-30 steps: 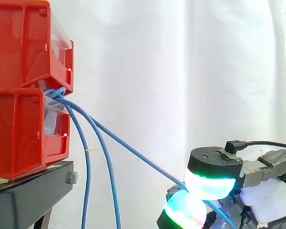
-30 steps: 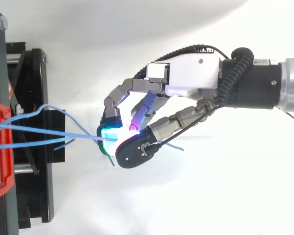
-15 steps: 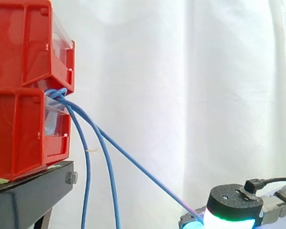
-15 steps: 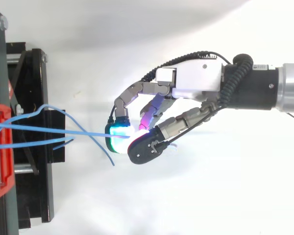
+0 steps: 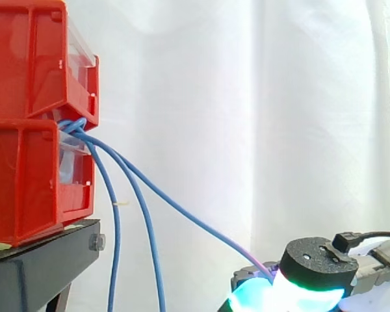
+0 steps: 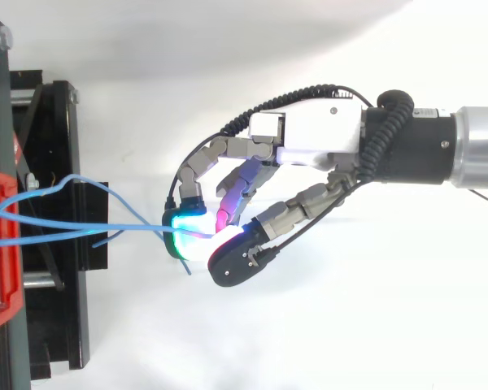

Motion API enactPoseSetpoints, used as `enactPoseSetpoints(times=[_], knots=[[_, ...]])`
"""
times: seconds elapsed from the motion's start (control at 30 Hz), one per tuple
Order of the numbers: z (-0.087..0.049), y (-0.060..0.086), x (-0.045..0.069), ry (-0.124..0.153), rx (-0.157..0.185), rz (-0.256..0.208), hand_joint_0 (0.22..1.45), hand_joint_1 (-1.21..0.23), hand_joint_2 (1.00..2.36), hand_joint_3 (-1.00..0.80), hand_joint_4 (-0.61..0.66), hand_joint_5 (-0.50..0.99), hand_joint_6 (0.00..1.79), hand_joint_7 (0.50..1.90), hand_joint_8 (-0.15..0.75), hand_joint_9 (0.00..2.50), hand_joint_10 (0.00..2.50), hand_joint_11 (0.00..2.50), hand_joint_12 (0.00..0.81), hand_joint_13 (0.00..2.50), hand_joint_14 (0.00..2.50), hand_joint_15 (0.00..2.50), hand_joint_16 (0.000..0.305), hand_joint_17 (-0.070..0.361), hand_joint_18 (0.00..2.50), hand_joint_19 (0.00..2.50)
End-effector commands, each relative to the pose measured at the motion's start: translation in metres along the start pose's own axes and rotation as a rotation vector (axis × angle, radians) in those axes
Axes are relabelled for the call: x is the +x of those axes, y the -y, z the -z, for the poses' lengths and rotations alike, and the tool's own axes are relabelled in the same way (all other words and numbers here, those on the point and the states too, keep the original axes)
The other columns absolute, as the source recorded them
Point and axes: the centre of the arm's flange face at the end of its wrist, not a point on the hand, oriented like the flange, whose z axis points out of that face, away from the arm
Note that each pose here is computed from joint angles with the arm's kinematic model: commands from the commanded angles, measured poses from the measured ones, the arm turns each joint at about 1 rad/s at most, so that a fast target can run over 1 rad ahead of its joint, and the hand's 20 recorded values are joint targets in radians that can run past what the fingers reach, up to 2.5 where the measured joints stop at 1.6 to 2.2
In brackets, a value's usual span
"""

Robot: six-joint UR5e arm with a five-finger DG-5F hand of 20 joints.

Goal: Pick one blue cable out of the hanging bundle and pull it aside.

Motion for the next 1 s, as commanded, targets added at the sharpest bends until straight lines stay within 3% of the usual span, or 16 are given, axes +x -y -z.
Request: enactPoseSetpoints(times=[0.0, 0.07, 0.1, 0.23, 0.3, 0.5, 0.77, 0.97], knots=[[-0.0003, -0.0005, -0.0008, 0.001, -0.003, 0.000, 0.68, -0.94, 1.00, -0.01, -0.39, -0.07, 0.92, 1.13, 0.174, 1.00, 0.02, 0.49, 0.293, 0.80, 0.02, 0.58, 0.053, 0.119, 0.40, 0.34], [-0.0003, -0.0006, 0.0003, 0.000, -0.003, 0.001, 0.66, -0.90, 1.01, -0.06, -0.35, -0.08, 0.93, 1.09, 0.175, 1.00, 0.02, 0.51, 0.292, 0.78, 0.02, 0.59, 0.052, 0.117, 0.37, 0.36], [-0.0002, -0.0004, 0.0003, 0.000, -0.002, 0.001, 0.63, -0.86, 1.01, -0.15, -0.27, -0.09, 0.93, 1.03, 0.177, 0.97, 0.02, 0.53, 0.282, 0.74, 0.02, 0.59, 0.050, 0.111, 0.35, 0.37], [-0.0002, -0.0004, 0.0003, 0.000, -0.002, 0.001, 0.56, -0.74, 1.01, -0.39, -0.19, -0.10, 0.92, 0.92, 0.173, 0.94, 0.02, 0.57, 0.281, 0.70, 0.03, 0.60, 0.048, 0.108, 0.30, 0.39], [-0.0002, -0.0004, 0.0003, 0.000, -0.002, 0.001, 0.53, -0.71, 1.00, -0.48, -0.16, -0.10, 0.90, 0.95, 0.183, 0.94, 0.02, 0.57, 0.289, 0.70, 0.02, 0.59, 0.050, 0.112, 0.31, 0.40], [0.0000, -0.0003, 0.0003, 0.000, 0.000, -0.005, 0.45, -0.62, 1.00, -0.50, -0.12, -0.10, 0.87, 0.90, 0.213, 0.96, 0.02, 0.56, 0.318, 0.71, 0.02, 0.58, 0.057, 0.127, 0.34, 0.38], [0.0006, -0.0009, -0.0032, 0.004, 0.000, -0.014, 0.44, -0.60, 1.00, -0.50, -0.11, -0.10, 0.86, 0.93, 0.214, 0.97, 0.02, 0.56, 0.322, 0.72, 0.02, 0.57, 0.057, 0.129, 0.34, 0.39], [-0.0003, -0.0038, -0.0028, -0.008, -0.006, -0.018, 0.45, -0.56, 1.00, -0.50, -0.11, -0.10, 0.86, 0.92, 0.215, 0.98, 0.02, 0.56, 0.320, 0.72, 0.02, 0.58, 0.057, 0.128, 0.34, 0.39]])
